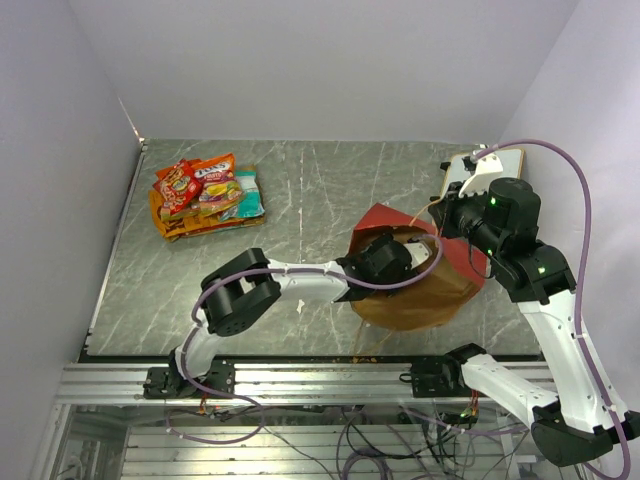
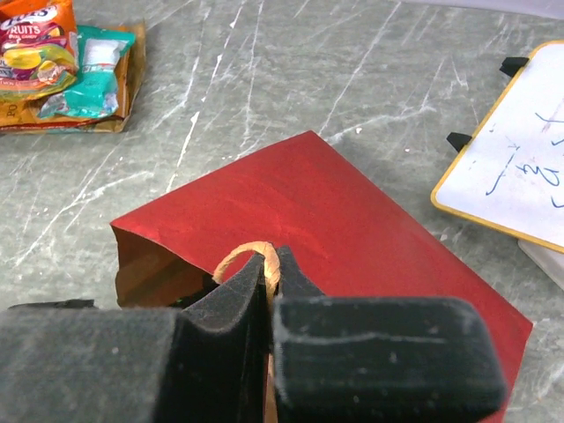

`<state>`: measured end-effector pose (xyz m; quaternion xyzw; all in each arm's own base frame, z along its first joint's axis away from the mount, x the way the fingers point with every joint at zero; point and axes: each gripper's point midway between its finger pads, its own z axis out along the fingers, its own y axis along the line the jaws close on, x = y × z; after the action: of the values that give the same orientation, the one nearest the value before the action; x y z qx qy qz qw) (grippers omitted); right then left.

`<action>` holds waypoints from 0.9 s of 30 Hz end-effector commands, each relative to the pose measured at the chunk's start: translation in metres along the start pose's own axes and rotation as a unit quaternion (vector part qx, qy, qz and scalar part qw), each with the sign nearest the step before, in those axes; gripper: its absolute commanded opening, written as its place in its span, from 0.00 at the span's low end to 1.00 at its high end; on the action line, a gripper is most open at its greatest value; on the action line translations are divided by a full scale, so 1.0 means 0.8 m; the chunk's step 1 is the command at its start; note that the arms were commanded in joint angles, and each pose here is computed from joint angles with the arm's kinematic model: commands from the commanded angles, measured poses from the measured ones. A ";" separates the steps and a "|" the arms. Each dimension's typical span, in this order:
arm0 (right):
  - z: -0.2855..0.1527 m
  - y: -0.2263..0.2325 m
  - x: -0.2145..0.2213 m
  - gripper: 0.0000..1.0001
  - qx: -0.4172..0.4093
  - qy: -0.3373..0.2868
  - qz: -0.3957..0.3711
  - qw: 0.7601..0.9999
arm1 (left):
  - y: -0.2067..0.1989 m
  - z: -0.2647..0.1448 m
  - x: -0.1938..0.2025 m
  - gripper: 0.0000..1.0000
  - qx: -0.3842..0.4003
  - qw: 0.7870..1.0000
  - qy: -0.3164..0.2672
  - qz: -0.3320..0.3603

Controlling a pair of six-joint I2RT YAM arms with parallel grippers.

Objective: Take the snacks out of the paper bag
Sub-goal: Take out the snack from the paper bag.

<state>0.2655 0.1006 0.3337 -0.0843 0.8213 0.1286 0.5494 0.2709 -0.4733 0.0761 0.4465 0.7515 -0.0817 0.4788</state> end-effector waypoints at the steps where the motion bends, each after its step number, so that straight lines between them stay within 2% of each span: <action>1: -0.008 -0.003 -0.010 0.00 0.008 -0.013 -0.002 1.000 | 0.000 0.019 -0.002 0.91 0.030 0.999 0.012 0.033; 8: -0.011 -0.005 -0.009 0.00 0.013 -0.015 -0.003 1.000 | -0.005 0.035 0.019 0.88 0.065 0.996 0.049 0.025; 18: -0.009 -0.006 -0.007 0.00 0.013 -0.014 -0.002 1.000 | -0.018 0.022 0.049 0.67 0.088 0.993 0.075 0.000; 21: -0.010 -0.004 -0.008 0.00 0.011 -0.015 -0.002 1.000 | -0.014 0.015 0.045 0.58 0.085 0.994 0.072 -0.003; 27: -0.010 -0.004 -0.008 0.00 0.009 -0.014 -0.002 1.000 | -0.007 -0.005 0.026 0.50 0.087 0.995 0.054 -0.019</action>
<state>0.2648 0.0967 0.3361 -0.0785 0.8192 0.1217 0.5550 0.2686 -0.4644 0.0333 0.4861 0.7752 -0.1059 0.3894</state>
